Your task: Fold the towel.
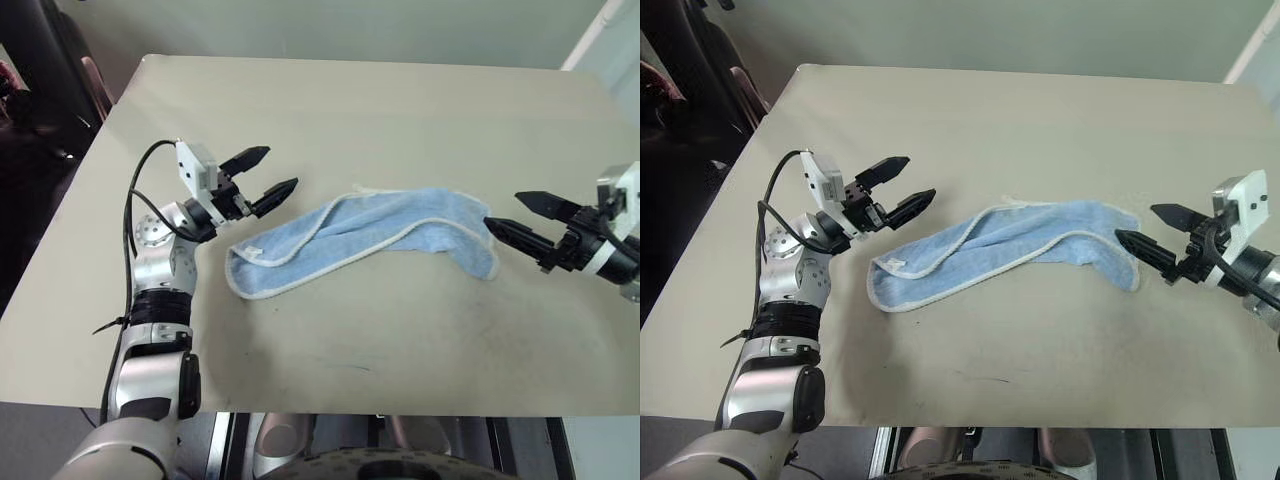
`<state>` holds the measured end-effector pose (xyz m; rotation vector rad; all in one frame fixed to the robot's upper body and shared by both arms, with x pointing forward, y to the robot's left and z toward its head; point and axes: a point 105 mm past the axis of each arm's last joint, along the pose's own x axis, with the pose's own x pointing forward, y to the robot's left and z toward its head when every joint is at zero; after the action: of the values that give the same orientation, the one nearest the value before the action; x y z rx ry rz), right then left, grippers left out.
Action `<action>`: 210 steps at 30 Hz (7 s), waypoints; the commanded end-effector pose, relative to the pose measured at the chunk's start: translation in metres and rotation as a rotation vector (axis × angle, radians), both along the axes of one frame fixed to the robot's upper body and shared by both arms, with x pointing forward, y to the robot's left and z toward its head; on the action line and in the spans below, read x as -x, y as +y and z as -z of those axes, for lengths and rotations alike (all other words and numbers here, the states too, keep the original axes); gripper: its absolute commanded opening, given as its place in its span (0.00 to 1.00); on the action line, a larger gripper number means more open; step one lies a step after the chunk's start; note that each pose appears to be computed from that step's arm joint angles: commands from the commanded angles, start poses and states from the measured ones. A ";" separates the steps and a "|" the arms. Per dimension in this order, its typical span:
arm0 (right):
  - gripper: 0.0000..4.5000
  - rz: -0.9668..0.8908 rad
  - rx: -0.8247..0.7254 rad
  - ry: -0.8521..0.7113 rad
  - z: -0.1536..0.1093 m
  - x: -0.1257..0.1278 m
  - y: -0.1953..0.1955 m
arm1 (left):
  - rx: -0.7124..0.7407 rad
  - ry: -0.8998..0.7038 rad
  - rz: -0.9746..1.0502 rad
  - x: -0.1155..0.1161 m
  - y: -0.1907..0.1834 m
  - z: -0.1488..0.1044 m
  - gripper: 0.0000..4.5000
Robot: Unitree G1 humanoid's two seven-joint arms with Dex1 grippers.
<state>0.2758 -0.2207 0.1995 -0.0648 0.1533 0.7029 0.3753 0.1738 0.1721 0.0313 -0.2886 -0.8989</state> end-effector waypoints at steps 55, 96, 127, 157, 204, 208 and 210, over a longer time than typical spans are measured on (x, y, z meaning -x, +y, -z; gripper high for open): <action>1.00 0.194 0.091 0.249 0.072 -0.120 -0.044 | -0.227 0.159 0.231 0.070 -0.032 0.022 1.00; 0.01 -0.052 0.219 -0.135 -0.023 -0.108 -0.020 | -0.232 0.195 0.072 0.050 -0.008 0.015 1.00; 0.01 -0.180 0.357 -0.418 -0.112 -0.040 0.036 | -0.235 0.156 0.049 0.050 -0.003 0.043 1.00; 0.01 -0.174 0.356 -0.426 -0.107 -0.053 0.038 | -0.393 0.054 -0.057 0.059 0.004 0.073 1.00; 0.00 0.221 0.466 -0.341 -0.073 -0.082 -0.048 | 0.051 -0.142 -0.684 -0.060 0.085 -0.066 0.01; 0.00 0.309 0.445 -0.378 -0.081 -0.107 -0.054 | 0.080 -0.131 -0.734 -0.077 0.076 -0.090 0.01; 0.00 0.364 0.435 -0.420 -0.089 -0.121 -0.057 | 0.121 -0.104 -0.765 -0.084 0.073 -0.098 0.01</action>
<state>0.3901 -0.2578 0.2724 -0.5507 -0.0424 0.3981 0.4586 0.2261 0.2582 0.1128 -0.3740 -0.2292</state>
